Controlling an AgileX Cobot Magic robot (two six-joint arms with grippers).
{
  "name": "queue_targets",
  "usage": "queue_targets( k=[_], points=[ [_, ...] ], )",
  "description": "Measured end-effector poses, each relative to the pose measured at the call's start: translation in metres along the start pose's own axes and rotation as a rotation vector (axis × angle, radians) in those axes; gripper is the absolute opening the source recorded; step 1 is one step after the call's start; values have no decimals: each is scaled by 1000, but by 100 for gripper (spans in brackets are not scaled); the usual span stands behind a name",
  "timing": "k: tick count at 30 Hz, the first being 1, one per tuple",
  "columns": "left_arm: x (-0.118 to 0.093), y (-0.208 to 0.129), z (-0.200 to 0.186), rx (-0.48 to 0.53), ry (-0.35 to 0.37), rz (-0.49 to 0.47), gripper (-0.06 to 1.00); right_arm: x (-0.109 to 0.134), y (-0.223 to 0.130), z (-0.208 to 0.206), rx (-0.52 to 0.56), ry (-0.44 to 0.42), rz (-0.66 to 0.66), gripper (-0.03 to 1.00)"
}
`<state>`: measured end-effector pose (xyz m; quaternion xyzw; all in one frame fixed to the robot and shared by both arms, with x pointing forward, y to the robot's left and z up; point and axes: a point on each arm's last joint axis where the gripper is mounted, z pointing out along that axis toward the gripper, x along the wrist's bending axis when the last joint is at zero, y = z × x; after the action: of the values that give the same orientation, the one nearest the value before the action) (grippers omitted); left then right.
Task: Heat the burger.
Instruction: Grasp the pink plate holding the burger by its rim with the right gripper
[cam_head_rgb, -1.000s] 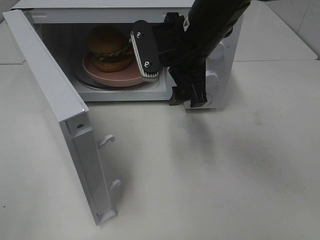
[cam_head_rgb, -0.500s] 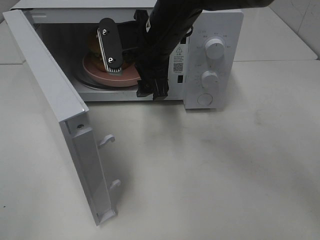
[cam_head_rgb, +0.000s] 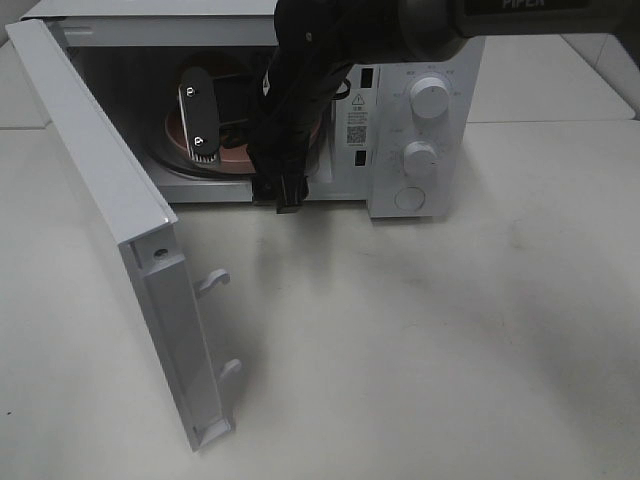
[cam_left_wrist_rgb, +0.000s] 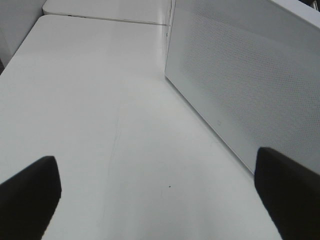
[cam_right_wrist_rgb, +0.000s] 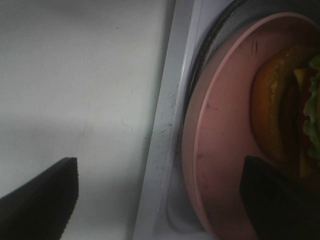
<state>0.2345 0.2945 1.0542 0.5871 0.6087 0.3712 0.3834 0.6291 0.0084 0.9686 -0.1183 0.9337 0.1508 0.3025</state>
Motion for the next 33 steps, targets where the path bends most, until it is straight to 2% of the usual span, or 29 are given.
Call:
queue_targets(
  k=[20, 29, 31, 32, 33],
  points=[
    [0, 0, 0, 0, 0, 0, 97, -14, 6, 43, 0, -28, 46, 84],
    [0, 0, 0, 0, 0, 0, 97, -15, -4, 59, 16, -24, 62, 81],
    [0, 0, 0, 0, 0, 0, 97, -15, -10, 63, 25, -19, 71, 75],
    [0, 0, 0, 0, 0, 0, 97, -15, -10, 63, 25, -19, 71, 75],
    [0, 0, 0, 0, 0, 0, 97, -16, -15, 64, 33, -13, 79, 68]
  ],
)
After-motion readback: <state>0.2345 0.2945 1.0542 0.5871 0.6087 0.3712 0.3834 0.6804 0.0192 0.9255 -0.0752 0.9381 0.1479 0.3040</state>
